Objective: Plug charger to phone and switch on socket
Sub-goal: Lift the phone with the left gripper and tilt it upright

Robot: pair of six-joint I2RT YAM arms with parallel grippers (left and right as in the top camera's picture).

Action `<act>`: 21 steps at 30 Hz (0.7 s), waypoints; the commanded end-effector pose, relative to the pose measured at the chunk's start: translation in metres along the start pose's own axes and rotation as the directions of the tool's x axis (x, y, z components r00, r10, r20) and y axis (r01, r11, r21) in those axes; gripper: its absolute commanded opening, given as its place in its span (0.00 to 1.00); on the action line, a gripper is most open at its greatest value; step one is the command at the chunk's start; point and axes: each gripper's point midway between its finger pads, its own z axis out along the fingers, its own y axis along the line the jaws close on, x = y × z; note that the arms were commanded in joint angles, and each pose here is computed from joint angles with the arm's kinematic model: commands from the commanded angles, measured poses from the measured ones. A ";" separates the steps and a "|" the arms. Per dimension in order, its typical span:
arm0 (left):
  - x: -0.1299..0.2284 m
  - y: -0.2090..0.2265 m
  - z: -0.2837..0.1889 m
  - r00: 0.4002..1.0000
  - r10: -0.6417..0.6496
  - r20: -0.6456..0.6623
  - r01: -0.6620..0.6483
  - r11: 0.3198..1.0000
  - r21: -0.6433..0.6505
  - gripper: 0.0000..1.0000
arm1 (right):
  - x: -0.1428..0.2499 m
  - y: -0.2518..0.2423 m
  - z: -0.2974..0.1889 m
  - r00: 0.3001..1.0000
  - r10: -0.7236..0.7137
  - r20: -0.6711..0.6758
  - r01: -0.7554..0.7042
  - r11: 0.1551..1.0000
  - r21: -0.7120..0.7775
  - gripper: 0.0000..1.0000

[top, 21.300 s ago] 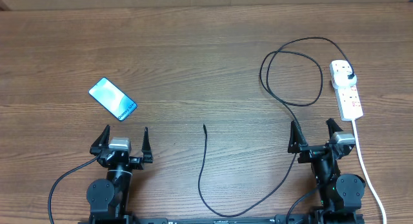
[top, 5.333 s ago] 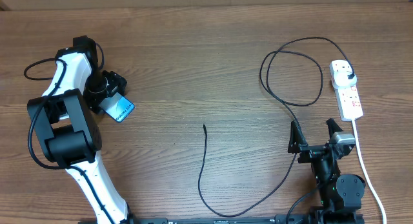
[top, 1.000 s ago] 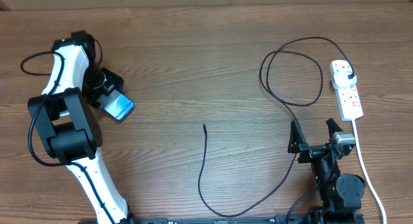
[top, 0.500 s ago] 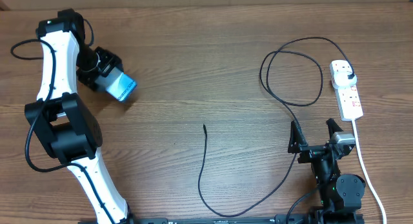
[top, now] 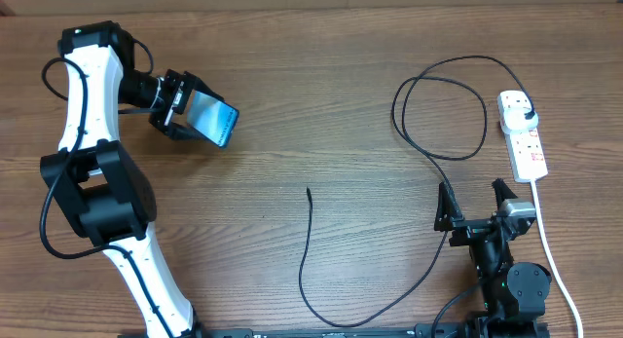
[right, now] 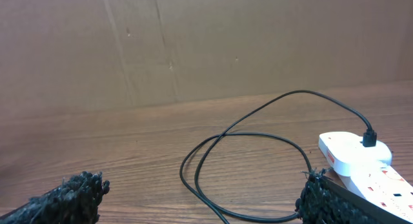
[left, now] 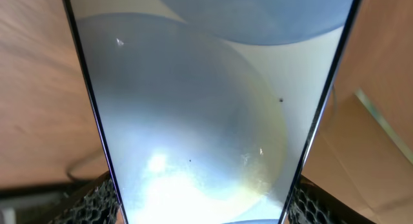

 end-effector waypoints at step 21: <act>0.076 -0.074 -0.009 0.941 0.128 -0.314 -0.003 0.929 0.371 0.04 | 0.001 -0.001 0.000 1.000 -0.005 0.006 0.005 1.000 0.004 1.00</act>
